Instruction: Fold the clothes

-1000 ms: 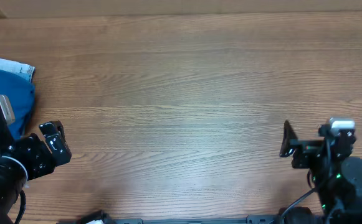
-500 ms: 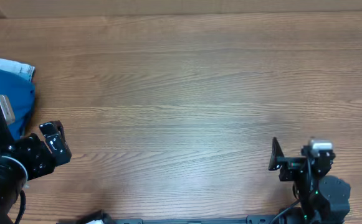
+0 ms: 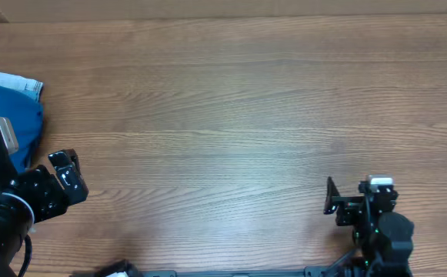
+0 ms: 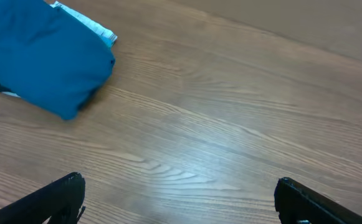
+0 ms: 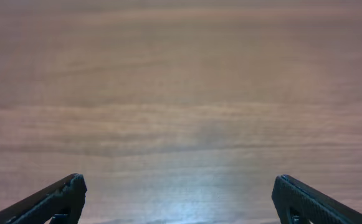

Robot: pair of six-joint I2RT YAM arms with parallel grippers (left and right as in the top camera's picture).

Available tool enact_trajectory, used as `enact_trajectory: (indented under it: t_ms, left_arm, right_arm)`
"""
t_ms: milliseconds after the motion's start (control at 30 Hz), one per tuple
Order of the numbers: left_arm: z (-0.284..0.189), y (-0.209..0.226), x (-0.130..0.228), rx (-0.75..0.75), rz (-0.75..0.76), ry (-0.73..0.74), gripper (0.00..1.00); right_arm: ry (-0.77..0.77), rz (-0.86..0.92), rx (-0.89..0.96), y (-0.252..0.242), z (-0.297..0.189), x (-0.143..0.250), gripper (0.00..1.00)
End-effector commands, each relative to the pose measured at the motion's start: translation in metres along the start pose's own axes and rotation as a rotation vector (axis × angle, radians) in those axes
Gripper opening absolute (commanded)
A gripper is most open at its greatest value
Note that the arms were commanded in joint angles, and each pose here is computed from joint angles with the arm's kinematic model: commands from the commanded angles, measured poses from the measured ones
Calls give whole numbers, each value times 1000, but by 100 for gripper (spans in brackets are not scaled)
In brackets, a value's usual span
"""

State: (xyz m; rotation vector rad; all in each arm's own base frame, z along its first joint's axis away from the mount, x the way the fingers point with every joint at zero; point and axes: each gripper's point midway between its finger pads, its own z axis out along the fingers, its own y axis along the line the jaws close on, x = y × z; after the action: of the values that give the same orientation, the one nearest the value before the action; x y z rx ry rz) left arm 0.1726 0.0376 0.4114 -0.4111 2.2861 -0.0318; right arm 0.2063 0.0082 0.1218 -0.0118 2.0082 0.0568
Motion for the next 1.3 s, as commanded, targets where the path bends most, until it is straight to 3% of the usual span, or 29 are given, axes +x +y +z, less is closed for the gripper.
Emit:
enact_trajectory:
  t_ms: [0, 1000, 1133, 1267]
  left_arm:
    - [1, -3, 0, 13, 17, 1, 100]
    - [-2, -4, -3, 9, 62, -37, 100]
    - [25, -38, -20, 183, 162, -204, 100]
    - [74, -58, 11, 328, 214, -274, 100]
  right_arm:
    - [7, -1, -49, 8, 11, 13, 100]
    - [-5, -2, -51, 8, 11, 10, 100]
    - [-5, -2, -51, 8, 11, 10, 100]
    - [-5, -2, -51, 8, 11, 10, 100]
